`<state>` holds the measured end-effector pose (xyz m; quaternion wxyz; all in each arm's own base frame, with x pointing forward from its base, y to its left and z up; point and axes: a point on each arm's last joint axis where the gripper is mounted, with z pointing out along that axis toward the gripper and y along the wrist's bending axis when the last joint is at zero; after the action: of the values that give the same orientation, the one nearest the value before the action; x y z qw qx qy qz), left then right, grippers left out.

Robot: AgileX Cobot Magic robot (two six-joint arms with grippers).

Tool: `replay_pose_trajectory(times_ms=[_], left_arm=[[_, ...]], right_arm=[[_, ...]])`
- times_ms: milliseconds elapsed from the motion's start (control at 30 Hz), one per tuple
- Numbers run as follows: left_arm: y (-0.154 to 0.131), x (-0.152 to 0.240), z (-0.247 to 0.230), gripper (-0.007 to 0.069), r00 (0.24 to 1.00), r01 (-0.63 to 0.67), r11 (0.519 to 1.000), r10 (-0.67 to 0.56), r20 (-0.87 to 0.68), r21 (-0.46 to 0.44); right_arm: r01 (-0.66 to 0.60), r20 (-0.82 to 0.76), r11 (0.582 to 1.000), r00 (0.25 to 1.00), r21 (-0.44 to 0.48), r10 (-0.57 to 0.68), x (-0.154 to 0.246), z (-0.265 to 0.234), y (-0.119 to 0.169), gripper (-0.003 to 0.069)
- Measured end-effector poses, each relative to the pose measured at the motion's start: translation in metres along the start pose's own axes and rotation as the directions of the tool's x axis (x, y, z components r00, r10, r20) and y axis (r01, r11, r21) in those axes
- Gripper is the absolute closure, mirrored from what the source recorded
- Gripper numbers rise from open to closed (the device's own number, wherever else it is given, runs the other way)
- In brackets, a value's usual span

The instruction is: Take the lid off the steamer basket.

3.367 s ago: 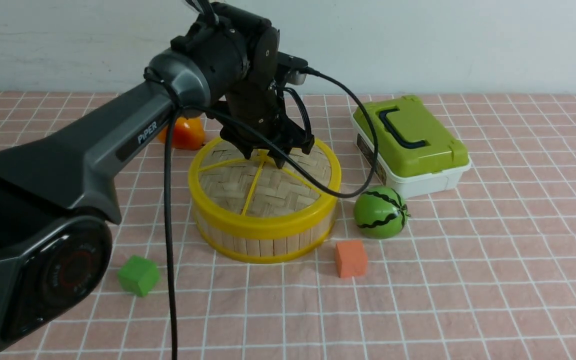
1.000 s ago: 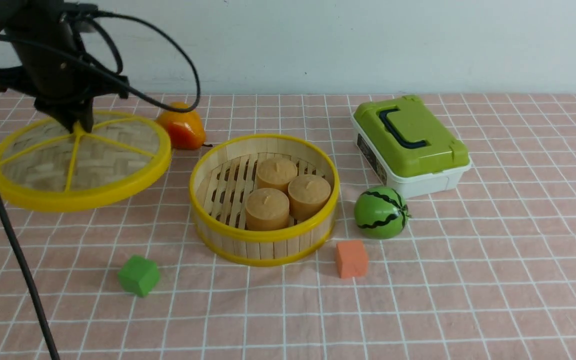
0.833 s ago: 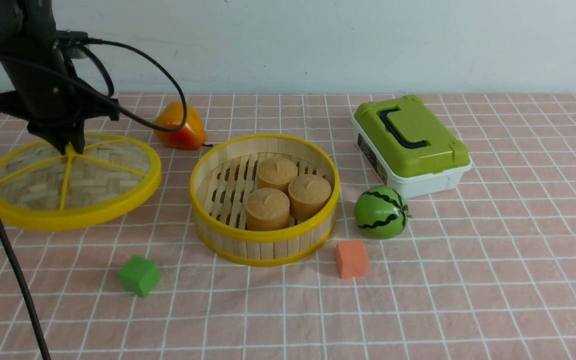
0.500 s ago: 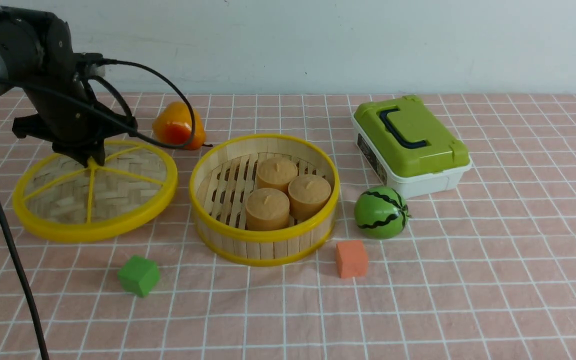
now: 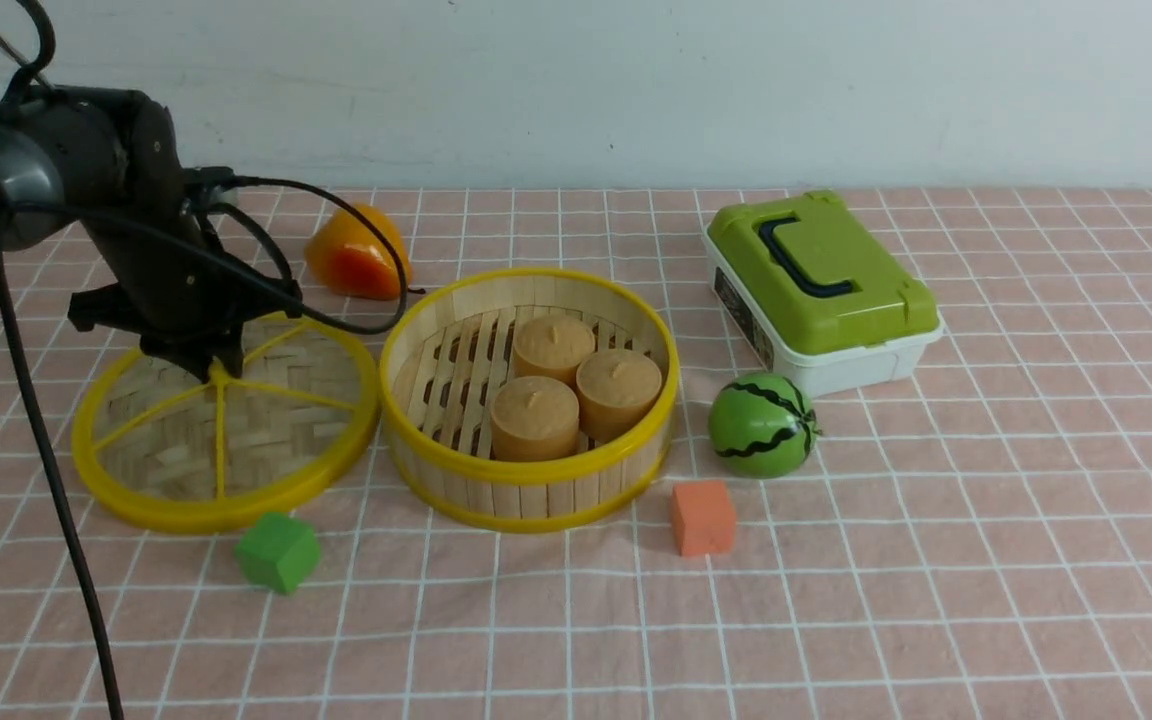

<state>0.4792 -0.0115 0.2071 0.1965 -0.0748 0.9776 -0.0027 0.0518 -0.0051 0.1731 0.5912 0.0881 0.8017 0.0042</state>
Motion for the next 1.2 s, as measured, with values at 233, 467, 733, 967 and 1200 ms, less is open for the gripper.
replay_pose_trajectory(times_ms=[233, 467, 733, 967, 1200], left_arm=[[0.000, -0.005, -0.080, 0.0270, 0.994, 0.000, 0.999, -0.004, 0.106, 0.038], [0.004, 0.020, -0.264, 0.0454, 0.886, -0.093, 0.985, 0.014, 0.463, 0.146], [0.026, 0.109, -0.402, 0.0638, 0.673, -0.152, 0.979, 0.000, 0.740, 0.138], [0.044, 0.219, -0.417, 0.0638, 0.523, -0.167, 0.970, -0.064, 0.850, 0.176], [0.046, 0.293, -0.329, 0.0638, 0.609, -0.164, 0.932, -0.162, 0.776, 0.324]], right_arm=[[0.000, 0.000, 1.000, 1.000, 0.000, 0.000, 0.000, 0.000, 0.000, 0.0417], [0.000, 0.000, 1.000, 1.000, 0.000, 0.000, 0.000, 0.000, 0.000, 0.0417], [-0.001, 0.000, 1.000, 1.000, 0.000, 0.001, 0.000, 0.000, 0.000, 0.0417], [-0.001, 0.000, 1.000, 1.000, 0.000, 0.001, 0.000, 0.000, 0.000, 0.0417], [-0.001, 0.000, 1.000, 1.000, 0.000, 0.001, 0.000, 0.000, 0.000, 0.0417]])
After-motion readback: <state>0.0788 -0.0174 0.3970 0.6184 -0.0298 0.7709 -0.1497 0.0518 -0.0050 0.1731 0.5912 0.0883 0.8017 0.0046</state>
